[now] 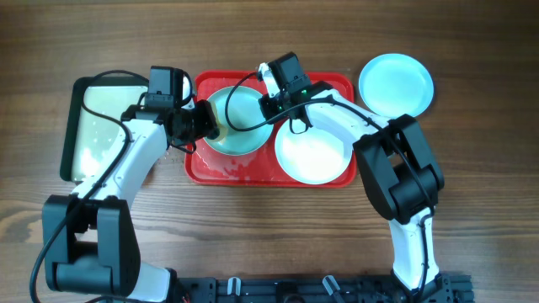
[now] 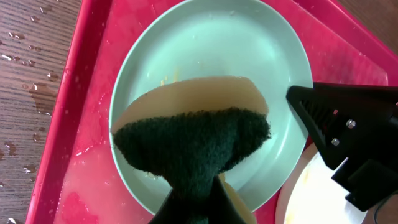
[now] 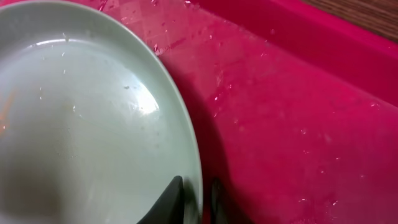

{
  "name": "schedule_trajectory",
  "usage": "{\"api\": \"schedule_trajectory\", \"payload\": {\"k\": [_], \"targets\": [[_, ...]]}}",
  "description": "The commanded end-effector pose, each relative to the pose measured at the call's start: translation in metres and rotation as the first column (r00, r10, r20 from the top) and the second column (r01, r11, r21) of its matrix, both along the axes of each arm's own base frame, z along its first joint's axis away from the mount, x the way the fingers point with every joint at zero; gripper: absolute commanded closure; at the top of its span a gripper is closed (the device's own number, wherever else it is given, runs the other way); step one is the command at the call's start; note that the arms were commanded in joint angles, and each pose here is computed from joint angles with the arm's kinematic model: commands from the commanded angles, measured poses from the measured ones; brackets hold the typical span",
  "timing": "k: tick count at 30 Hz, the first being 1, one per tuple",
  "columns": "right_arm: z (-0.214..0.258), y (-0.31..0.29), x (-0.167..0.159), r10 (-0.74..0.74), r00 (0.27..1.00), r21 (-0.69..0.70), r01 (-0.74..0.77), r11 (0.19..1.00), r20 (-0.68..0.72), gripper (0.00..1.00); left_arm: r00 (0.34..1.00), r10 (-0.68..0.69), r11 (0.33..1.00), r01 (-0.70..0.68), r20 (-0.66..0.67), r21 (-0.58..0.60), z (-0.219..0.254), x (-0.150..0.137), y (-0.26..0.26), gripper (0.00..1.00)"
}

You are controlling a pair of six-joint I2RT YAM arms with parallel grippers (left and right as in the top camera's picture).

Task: Clean dirty plates on tray and stack at the side
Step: 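Grasp the rim of the top blue plate with the right gripper, then scrub the top blue plate with the sponge in the left gripper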

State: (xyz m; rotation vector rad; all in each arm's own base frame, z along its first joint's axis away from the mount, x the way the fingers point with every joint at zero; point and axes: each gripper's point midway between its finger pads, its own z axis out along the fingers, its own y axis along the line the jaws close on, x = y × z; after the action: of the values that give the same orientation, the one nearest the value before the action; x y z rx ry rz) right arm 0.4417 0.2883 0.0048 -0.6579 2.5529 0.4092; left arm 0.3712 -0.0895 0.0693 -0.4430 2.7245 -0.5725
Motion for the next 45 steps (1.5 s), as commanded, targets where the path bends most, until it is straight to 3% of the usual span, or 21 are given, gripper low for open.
{"api": "schedule_trajectory", "payload": {"k": [1, 7, 9, 13, 18, 20, 22, 25, 29, 33, 34, 36, 38, 39, 42, 45], "targets": [[-0.033, -0.004, -0.012, -0.043, 0.995, -0.016, 0.041, 0.999, -0.092, 0.96, 1.0, 0.008, 1.0, -0.008, -0.005, 0.005, -0.003, 0.002, 0.0, 0.96], [-0.034, 0.0, -0.027, -0.206, 0.943, 0.058, 0.228, 0.972, -0.26, 0.96, 1.0, -0.012, 1.0, 0.012, 0.009, -0.002, -0.003, 0.002, -0.02, 0.96], [-0.032, 0.001, -0.031, -0.266, 0.912, 0.068, 0.301, 0.951, -0.313, 0.96, 0.999, 0.045, 0.997, -0.046, 0.007, 0.058, -0.009, 0.004, -0.014, 0.96], [-0.025, 0.011, -0.044, -0.27, 0.865, 0.116, 0.347, 0.931, -0.423, 0.96, 0.998, 0.066, 0.994, -0.066, 0.011, 0.081, -0.025, 0.013, -0.017, 0.96], [-0.026, 0.011, -0.044, -0.272, 0.866, 0.114, 0.348, 0.931, -0.421, 0.96, 0.999, 0.045, 0.996, -0.044, -0.009, 0.078, -0.068, 0.027, -0.023, 0.96], [-0.026, 0.01, -0.043, -0.263, 0.873, 0.112, 0.334, 0.936, -0.41, 0.96, 0.999, -0.045, 0.997, 0.046, -0.01, 0.069, -0.077, 0.025, -0.03, 0.96], [-0.026, 0.009, -0.043, -0.265, 0.874, 0.108, 0.334, 0.936, -0.408, 0.96, 0.992, -0.124, 0.98, 0.126, -0.024, 0.154, -0.087, 0.018, -0.021, 0.96], [-0.033, -0.009, -0.036, -0.29, 0.903, 0.018, 0.311, 0.95, -0.318, 0.96, 0.995, -0.052, 0.881, 0.085, -0.085, 0.465, -0.094, 0.007, 0.038, 0.96], [-0.036, -0.022, -0.034, -0.292, 0.919, -0.05, 0.289, 0.956, -0.266, 0.96, 0.995, -0.04, 0.793, 0.088, -0.092, 0.603, -0.079, 0.007, 0.064, 0.96], [-0.036, -0.022, -0.034, -0.292, 0.918, -0.051, 0.289, 0.956, -0.268, 0.96, 0.997, -0.053, 0.814, 0.073, -0.051, 0.577, -0.048, 0.022, 0.056, 0.96], [-0.036, -0.022, -0.034, -0.293, 0.918, -0.051, 0.29, 0.956, -0.267, 0.96, 0.996, -0.081, 0.856, 0.089, -0.037, 0.51, -0.043, 0.025, 0.042, 0.96], [-0.035, -0.022, -0.033, -0.292, 0.92, -0.046, 0.29, 0.956, -0.263, 0.96, 0.982, -0.187, 0.95, 0.178, 0.009, 0.256, -0.037, 0.03, -0.01, 0.96], [-0.035, -0.022, -0.033, -0.292, 0.92, -0.046, 0.29, 0.956, -0.263, 0.96, 0.961, -0.269, 0.963, 0.268, 0.062, 0.036, -0.032, 0.032, -0.053, 0.96], [-0.035, -0.022, -0.033, -0.292, 0.919, -0.047, 0.29, 0.956, -0.264, 0.96, 0.967, -0.251, 0.968, 0.251, 0.052, 0.009, -0.038, 0.034, -0.057, 0.96], [-0.035, -0.022, -0.033, -0.292, 0.919, -0.047, 0.29, 0.956, -0.265, 0.96, 0.974, -0.226, 0.974, 0.227, -0.026, 0.02, -0.074, 0.03, -0.051, 0.96], [-0.035, -0.022, -0.033, -0.293, 0.919, -0.048, 0.291, 0.956, -0.265, 0.96, 0.987, -0.14, 0.962, 0.155, -0.079, 0.226, -0.094, 0.03, -0.012, 0.96]]}}
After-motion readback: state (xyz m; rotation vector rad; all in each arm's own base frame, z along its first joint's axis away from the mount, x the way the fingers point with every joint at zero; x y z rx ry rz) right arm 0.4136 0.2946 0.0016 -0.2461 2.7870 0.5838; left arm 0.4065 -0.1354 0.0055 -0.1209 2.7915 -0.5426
